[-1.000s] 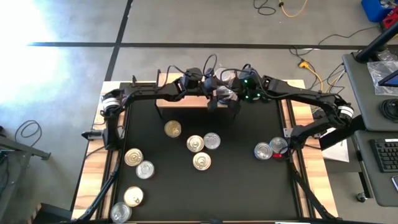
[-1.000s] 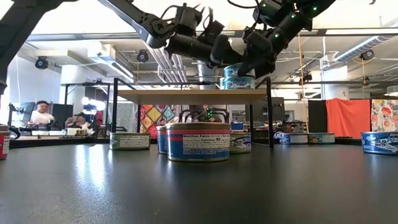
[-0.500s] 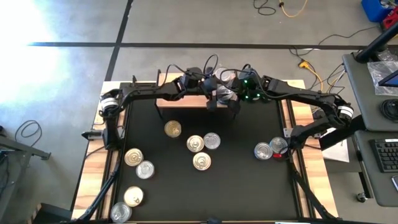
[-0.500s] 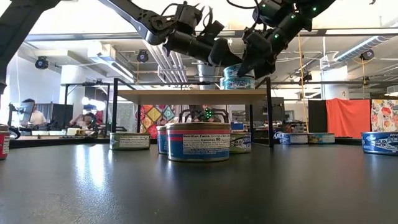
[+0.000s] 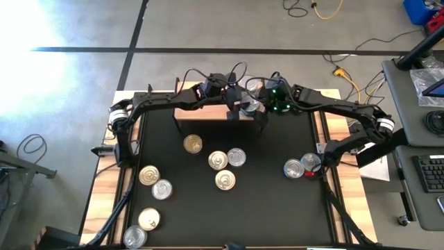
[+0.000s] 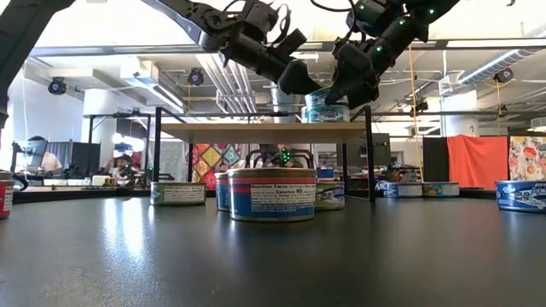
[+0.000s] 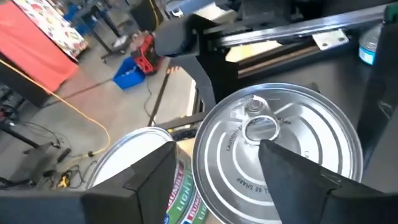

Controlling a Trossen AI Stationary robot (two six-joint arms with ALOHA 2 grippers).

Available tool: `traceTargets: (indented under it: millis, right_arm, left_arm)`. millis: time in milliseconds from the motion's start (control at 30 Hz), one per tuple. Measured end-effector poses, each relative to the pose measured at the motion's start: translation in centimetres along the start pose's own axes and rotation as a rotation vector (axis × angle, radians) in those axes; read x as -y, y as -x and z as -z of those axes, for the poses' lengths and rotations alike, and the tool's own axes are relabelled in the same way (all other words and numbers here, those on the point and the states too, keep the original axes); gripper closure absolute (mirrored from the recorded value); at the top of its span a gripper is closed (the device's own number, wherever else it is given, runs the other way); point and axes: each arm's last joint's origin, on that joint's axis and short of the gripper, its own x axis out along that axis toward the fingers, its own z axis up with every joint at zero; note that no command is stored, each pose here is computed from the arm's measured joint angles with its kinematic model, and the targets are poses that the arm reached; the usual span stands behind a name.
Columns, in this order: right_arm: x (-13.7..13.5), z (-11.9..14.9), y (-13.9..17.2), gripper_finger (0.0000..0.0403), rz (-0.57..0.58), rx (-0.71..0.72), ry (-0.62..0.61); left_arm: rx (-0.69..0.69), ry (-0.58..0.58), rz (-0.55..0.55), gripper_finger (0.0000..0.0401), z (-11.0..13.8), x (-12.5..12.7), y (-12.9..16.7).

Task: Stack canned seafood by type on shelf
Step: Stack the light blue tuna can on top of the light blue tuna can on the shelf

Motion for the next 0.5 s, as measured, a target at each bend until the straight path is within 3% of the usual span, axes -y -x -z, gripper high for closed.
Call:
traceTargets:
  millis: [133, 333, 500]
  right_arm:
    - [0.0, 0.0, 0.0, 0.0003, -0.003, 0.0, 0.005]
    - [0.0, 0.0, 0.0, 0.0003, -0.001, 0.001, 0.007]
    - [0.1, 0.2, -0.1, 0.0003, 0.009, -0.01, -0.002]
  left_arm:
    - [-0.008, 0.05, 0.123, 0.022, -1.3, -0.7, 0.5]
    - [-0.043, 0.144, 0.201, 0.0282, -3.4, -2.9, 1.7]
    - [0.102, 0.169, 0.393, 0.0331, -5.3, -3.3, 2.8]
